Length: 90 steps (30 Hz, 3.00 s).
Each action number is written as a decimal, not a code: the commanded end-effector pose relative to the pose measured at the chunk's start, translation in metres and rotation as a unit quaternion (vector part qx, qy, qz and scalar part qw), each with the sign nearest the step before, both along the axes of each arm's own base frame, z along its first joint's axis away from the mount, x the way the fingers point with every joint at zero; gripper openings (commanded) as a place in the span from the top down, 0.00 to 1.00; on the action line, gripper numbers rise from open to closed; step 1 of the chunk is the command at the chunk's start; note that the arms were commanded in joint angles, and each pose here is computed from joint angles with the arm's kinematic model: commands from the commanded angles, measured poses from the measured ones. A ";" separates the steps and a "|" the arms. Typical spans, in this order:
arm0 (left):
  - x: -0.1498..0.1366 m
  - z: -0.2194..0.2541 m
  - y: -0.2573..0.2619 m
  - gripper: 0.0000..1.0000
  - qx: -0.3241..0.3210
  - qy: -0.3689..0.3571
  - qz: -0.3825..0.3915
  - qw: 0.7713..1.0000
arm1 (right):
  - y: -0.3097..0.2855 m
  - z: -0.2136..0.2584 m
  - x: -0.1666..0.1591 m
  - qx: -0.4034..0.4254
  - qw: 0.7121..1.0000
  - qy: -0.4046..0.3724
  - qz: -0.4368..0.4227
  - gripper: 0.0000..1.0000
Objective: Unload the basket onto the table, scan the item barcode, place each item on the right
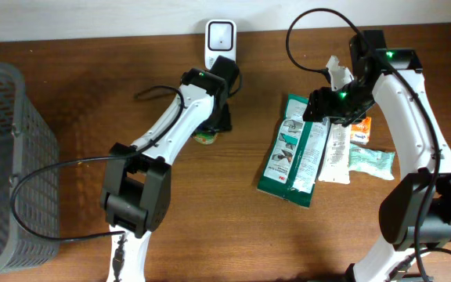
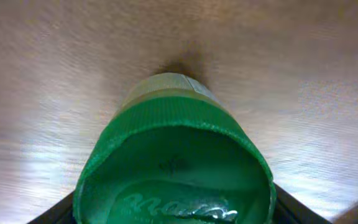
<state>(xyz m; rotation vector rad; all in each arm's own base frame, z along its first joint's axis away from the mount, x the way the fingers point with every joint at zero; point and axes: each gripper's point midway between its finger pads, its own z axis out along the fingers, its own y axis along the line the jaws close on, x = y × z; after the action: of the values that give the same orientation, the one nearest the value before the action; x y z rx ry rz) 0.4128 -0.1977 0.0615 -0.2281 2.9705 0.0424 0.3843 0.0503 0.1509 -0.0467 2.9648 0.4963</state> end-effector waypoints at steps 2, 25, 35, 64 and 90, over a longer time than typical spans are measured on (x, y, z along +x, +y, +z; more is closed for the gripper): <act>-0.004 0.002 -0.027 0.36 -0.091 0.012 0.270 0.959 | 0.001 0.008 0.001 -0.001 1.000 -0.011 0.000 0.32; 0.045 0.149 0.228 0.01 -0.057 -0.149 0.221 0.962 | 0.160 0.048 0.038 -0.060 0.943 -0.229 0.236 0.01; 0.037 0.149 0.287 0.01 -0.048 -0.153 0.283 0.946 | 0.249 -0.058 0.037 -0.055 0.953 -0.169 0.247 0.00; 0.037 0.149 0.287 0.01 -0.048 -0.153 0.283 0.946 | 0.201 0.111 0.047 0.334 0.941 0.051 -0.020 0.58; 0.037 0.149 0.287 0.01 -0.048 -0.153 0.283 0.946 | 0.173 0.094 0.245 -0.091 0.867 -0.489 -0.024 0.59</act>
<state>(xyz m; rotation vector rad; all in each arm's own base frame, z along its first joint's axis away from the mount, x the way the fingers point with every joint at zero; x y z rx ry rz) 0.4493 0.0867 0.1978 -1.0222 2.5307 -0.0698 0.5993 0.2365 0.2472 -0.1846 2.0932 0.2678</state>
